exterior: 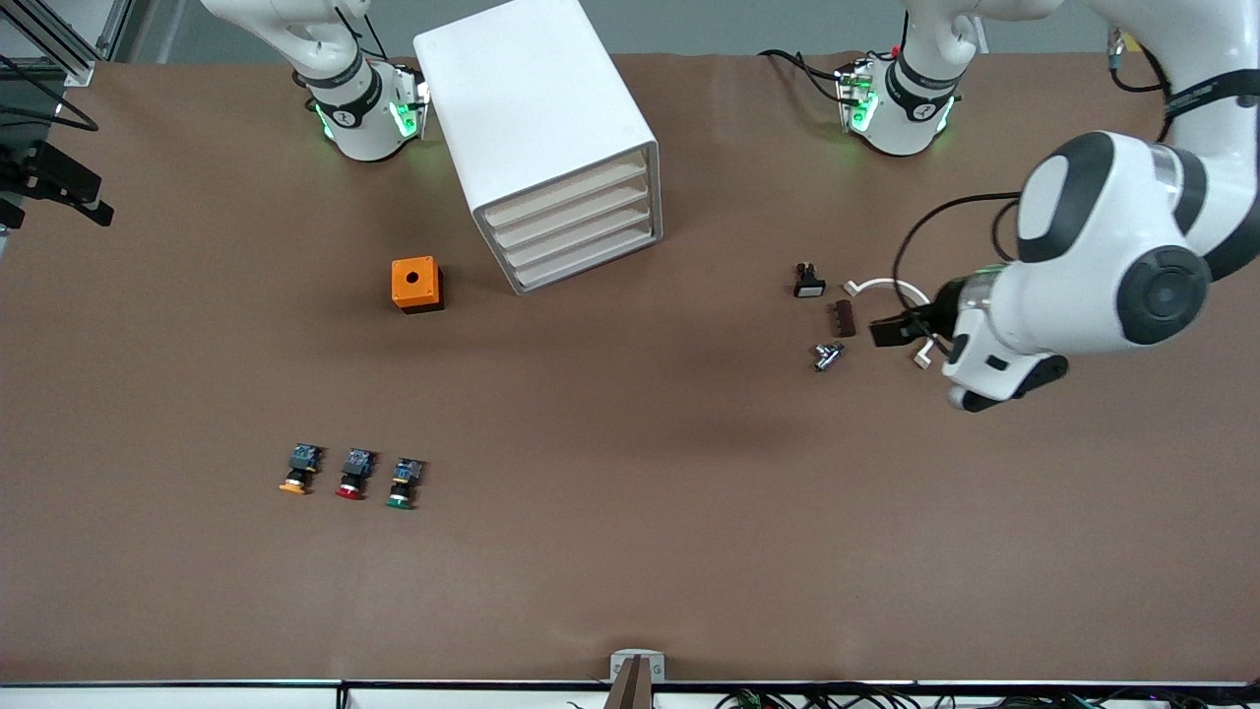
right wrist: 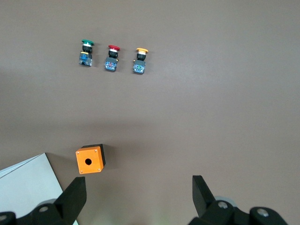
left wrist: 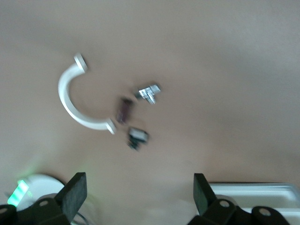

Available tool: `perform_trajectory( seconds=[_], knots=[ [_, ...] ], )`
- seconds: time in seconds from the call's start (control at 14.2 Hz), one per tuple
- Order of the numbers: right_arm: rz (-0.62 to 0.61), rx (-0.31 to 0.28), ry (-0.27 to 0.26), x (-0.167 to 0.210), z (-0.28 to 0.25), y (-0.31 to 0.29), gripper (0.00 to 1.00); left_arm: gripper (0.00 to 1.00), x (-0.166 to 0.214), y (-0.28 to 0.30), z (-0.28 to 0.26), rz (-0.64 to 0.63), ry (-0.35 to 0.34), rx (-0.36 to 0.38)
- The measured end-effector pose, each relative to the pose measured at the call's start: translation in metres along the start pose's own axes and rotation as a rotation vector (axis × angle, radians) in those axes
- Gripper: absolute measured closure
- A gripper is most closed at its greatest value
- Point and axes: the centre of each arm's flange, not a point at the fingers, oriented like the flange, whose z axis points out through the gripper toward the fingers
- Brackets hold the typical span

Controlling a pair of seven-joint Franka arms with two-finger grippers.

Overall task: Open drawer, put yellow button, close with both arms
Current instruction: 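Reach the left gripper toward the white cabinet's drawer front, then pull the drawer open with the left gripper while the right gripper reaches buttons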

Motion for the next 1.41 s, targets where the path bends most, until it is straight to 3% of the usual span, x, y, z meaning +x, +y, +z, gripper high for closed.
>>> perform_trajectory(
  seconds=[0.21, 0.49, 0.84, 1.2, 1.41],
  knots=[
    [0.001, 0.001, -0.004, 0.000, 0.000, 0.000, 0.00, 0.00, -0.034, 0.049, 0.027, -0.256, -0.157, -0.032],
    [0.001, 0.001, -0.005, -0.001, 0.001, 0.001, 0.00, 0.00, -0.058, 0.089, 0.067, -0.617, -0.362, 0.029],
    [0.011, 0.021, -0.003, -0.001, 0.001, 0.003, 0.00, 0.00, -0.091, 0.140, 0.119, -0.935, -0.613, 0.204],
    [0.017, 0.024, -0.003, -0.001, 0.001, 0.006, 0.00, 0.00, -0.084, 0.167, 0.204, -1.182, -0.707, 0.442],
    [0.016, 0.025, -0.003, -0.001, 0.001, 0.006, 0.00, 0.01, -0.087, 0.176, 0.233, -1.242, -0.778, 0.538]
  ],
)
